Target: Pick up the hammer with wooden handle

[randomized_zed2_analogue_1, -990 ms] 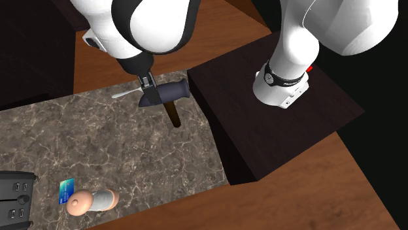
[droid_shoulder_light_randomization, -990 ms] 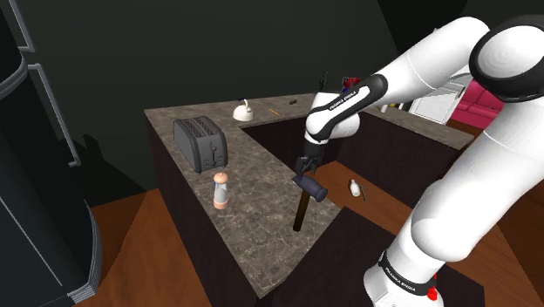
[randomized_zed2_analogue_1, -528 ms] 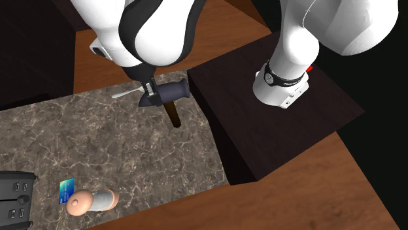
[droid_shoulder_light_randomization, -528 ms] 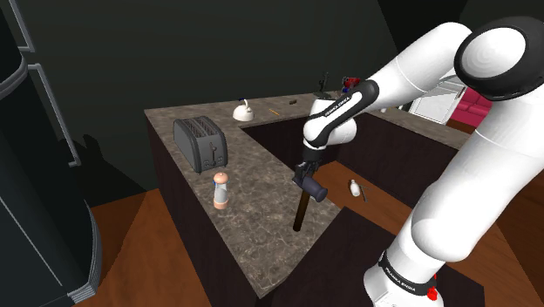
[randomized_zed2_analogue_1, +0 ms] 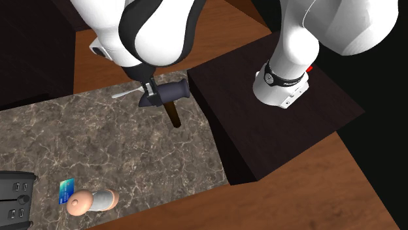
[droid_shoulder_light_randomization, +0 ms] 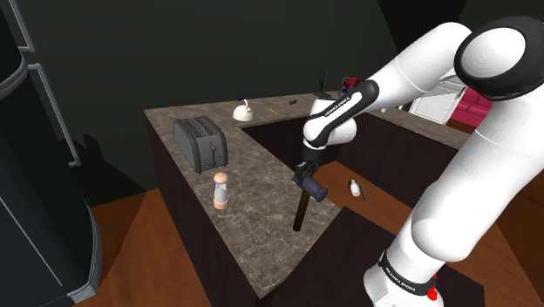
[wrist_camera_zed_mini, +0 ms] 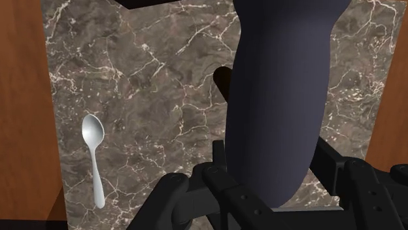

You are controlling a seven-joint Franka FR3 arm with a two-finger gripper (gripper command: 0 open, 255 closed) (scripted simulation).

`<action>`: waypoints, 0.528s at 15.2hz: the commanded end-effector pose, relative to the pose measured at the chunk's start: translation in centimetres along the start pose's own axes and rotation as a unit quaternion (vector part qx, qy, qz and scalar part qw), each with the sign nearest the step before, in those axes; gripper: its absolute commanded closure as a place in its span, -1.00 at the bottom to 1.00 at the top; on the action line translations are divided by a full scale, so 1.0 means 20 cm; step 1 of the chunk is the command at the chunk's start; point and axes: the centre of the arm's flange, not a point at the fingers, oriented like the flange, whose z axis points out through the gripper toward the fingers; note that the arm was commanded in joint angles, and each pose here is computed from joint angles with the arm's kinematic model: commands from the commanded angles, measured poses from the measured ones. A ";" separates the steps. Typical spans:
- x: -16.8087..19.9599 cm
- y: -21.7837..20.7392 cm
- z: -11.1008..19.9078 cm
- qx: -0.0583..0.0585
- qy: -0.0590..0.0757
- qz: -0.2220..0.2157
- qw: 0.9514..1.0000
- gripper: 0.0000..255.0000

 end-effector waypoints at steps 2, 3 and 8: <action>0.00 0.00 -0.05 0.000 -0.001 0.000 1.000 1.00; -0.01 -0.01 -0.07 0.000 -0.001 0.000 1.000 1.00; -0.01 -0.01 -0.20 0.000 -0.001 0.000 1.000 1.00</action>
